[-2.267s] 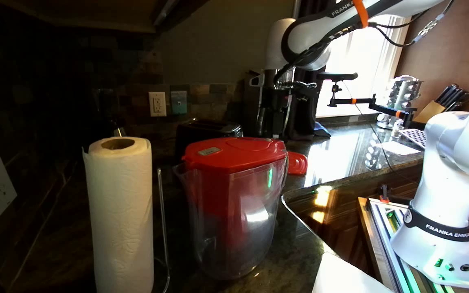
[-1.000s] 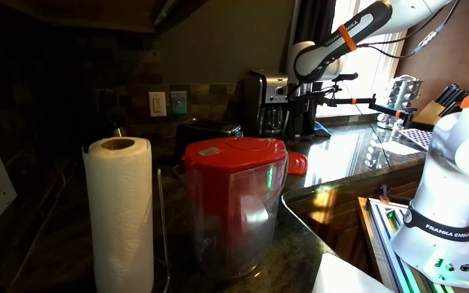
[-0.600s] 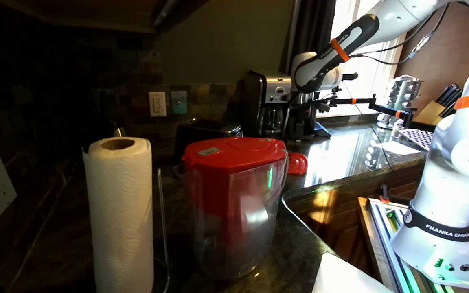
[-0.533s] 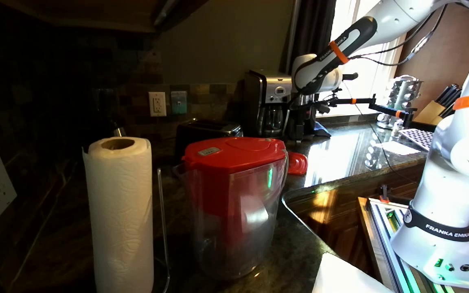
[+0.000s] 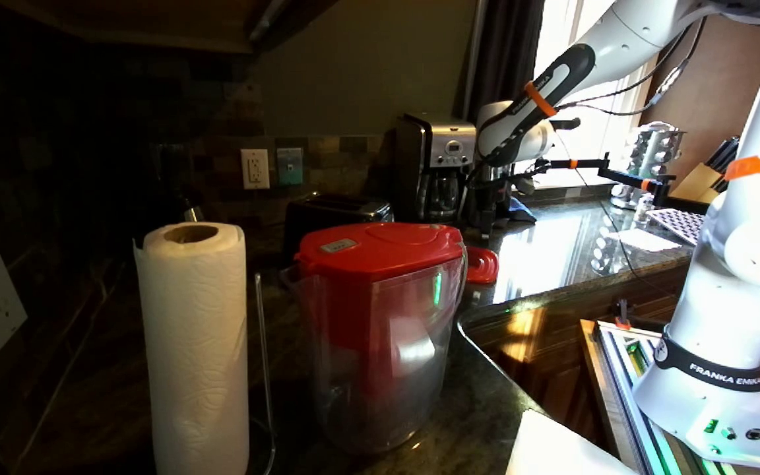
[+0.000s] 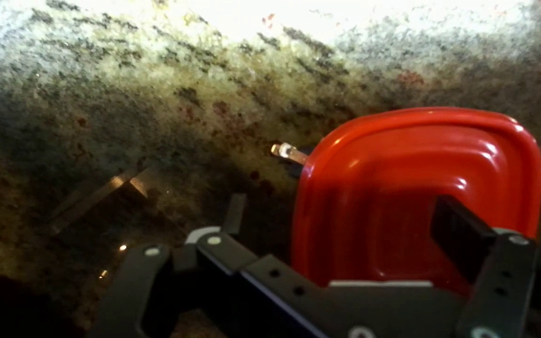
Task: Remove the red lid from the bowl
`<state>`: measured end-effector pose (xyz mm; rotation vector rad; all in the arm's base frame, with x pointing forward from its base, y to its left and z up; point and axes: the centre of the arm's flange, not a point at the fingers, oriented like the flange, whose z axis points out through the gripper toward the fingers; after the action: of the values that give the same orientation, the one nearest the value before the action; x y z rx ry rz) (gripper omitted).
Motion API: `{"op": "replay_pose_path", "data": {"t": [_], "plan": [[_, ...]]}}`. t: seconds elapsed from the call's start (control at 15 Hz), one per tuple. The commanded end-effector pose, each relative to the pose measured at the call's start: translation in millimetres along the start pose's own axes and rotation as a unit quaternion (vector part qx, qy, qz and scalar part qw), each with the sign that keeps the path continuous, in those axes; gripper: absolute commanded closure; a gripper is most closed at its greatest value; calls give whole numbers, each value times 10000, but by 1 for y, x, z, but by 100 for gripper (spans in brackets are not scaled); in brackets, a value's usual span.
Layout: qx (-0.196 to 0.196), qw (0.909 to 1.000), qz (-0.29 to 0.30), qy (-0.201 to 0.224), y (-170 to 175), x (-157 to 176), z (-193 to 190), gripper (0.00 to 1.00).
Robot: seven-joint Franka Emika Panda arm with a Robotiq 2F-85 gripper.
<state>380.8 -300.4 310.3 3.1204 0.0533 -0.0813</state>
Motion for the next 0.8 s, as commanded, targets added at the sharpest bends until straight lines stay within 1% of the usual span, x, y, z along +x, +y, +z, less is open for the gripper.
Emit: {"op": "replay_pose_path", "data": {"t": [0.0, 0.13, 0.4, 0.73], "plan": [[11, 9998, 199, 96, 15, 2, 11, 0], [144, 9993, 281, 208, 16, 5, 12, 0], [423, 9980, 376, 278, 15, 13, 23, 0], [479, 9979, 364, 219, 14, 17, 34, 0]]}}
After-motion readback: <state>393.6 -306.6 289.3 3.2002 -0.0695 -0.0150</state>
